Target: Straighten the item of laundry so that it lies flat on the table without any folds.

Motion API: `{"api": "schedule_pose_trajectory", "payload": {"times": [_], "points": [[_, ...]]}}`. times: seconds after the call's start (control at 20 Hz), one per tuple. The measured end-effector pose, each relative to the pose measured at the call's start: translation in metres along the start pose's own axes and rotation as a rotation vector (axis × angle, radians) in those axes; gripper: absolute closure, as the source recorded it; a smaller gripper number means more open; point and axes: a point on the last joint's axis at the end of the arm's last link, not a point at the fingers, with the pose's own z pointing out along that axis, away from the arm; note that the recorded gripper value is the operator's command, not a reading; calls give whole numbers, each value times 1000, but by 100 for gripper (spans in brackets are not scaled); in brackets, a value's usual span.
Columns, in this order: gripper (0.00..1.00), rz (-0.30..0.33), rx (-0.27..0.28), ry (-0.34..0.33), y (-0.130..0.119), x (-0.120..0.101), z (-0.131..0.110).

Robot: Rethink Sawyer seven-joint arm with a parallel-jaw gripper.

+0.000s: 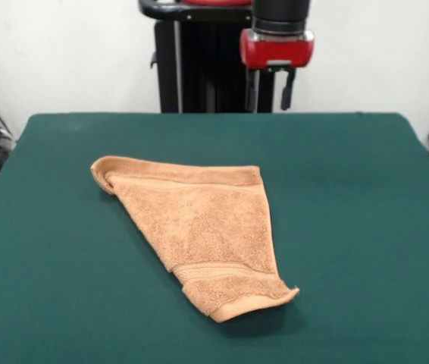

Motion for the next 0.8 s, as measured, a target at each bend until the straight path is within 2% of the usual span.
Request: {"api": "schedule_pose_trajectory", "payload": {"times": [0.5,0.8], "points": [[0,-5,-1,-59,-9,-17,-16],[0,-12,-2,-63,-9,-18,-18]]}}
